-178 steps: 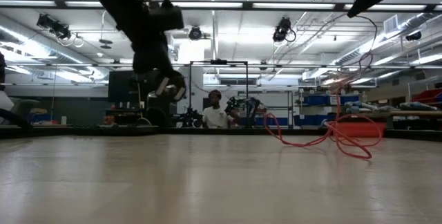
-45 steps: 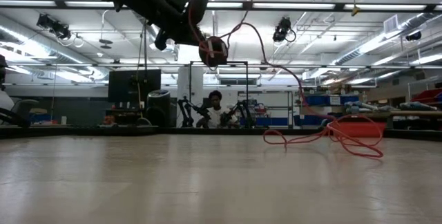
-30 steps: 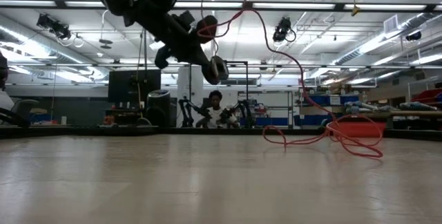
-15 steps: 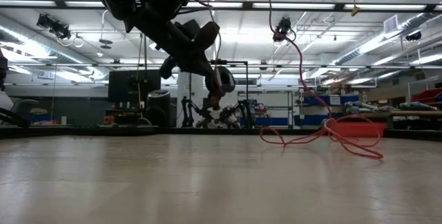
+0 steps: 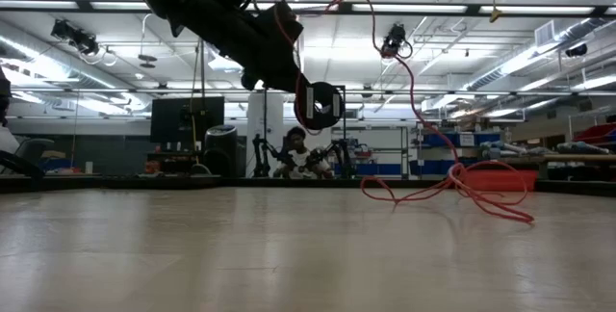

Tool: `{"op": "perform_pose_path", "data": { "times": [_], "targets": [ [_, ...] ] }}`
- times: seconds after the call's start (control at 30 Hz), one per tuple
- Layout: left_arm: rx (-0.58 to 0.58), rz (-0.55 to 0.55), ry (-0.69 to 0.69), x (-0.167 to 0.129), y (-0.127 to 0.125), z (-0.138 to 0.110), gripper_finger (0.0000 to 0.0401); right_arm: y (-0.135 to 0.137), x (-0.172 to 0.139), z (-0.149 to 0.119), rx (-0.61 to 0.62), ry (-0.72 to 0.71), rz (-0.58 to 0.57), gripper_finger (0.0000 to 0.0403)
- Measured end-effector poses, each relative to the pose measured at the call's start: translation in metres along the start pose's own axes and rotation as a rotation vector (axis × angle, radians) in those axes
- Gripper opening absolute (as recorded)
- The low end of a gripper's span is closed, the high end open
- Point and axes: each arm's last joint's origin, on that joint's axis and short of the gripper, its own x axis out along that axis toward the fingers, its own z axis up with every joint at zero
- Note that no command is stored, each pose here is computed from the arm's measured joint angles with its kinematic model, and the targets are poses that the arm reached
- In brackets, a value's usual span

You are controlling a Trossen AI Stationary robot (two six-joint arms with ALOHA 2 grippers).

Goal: Coil cords
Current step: Coil the red wire on the black spool

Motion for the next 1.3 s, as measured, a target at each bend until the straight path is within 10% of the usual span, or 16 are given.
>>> {"op": "perform_pose_path", "data": {
  "times": [1.3],
  "targets": [
    [-0.007,-0.222,-0.254,-0.008,-0.019,0.024,0.0005,-0.02,-0.032,-0.006,-0.087,0.323,-0.369,0.0]
  ]
}}
